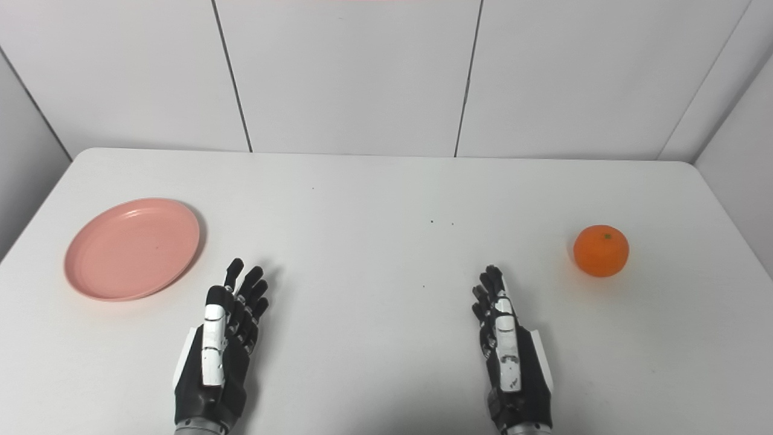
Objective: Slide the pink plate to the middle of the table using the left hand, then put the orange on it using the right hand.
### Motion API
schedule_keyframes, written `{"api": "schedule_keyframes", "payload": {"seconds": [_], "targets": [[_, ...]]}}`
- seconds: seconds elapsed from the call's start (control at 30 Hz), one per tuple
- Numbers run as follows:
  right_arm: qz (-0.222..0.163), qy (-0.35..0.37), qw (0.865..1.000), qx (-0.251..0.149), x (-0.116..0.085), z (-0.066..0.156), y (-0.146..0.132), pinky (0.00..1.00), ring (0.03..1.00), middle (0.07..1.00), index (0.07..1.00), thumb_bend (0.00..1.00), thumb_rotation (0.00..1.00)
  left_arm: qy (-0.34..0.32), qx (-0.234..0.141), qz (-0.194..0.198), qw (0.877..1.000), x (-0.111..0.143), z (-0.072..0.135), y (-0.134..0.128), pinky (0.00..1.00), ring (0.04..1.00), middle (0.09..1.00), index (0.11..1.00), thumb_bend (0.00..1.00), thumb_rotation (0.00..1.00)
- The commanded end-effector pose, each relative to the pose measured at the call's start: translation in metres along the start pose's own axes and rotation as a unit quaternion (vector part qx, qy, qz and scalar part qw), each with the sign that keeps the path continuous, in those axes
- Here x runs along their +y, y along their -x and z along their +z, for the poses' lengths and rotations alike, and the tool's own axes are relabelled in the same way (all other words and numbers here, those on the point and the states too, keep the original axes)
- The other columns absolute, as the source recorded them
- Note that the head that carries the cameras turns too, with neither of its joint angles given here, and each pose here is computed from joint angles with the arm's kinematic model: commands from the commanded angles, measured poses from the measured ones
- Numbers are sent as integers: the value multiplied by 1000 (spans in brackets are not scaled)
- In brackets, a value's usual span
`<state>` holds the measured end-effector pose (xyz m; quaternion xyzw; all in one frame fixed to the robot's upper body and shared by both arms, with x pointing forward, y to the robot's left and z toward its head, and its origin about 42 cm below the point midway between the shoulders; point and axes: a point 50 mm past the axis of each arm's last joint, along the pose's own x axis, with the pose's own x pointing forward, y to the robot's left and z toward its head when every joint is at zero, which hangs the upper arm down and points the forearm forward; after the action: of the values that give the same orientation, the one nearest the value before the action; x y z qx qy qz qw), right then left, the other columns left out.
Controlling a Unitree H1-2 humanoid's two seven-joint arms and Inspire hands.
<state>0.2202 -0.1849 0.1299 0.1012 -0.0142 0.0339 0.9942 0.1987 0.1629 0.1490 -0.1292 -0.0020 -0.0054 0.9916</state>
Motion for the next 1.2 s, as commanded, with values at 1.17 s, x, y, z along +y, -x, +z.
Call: {"api": "schedule_keyframes", "payload": {"seconds": [1.17], "targets": [[-1, -9, 999, 42, -31, -23, 47, 1000, 995, 1000, 1000, 826, 1000, -32, 75, 43, 996, 4, -33, 64, 1000, 956, 930, 977, 713, 879]]}}
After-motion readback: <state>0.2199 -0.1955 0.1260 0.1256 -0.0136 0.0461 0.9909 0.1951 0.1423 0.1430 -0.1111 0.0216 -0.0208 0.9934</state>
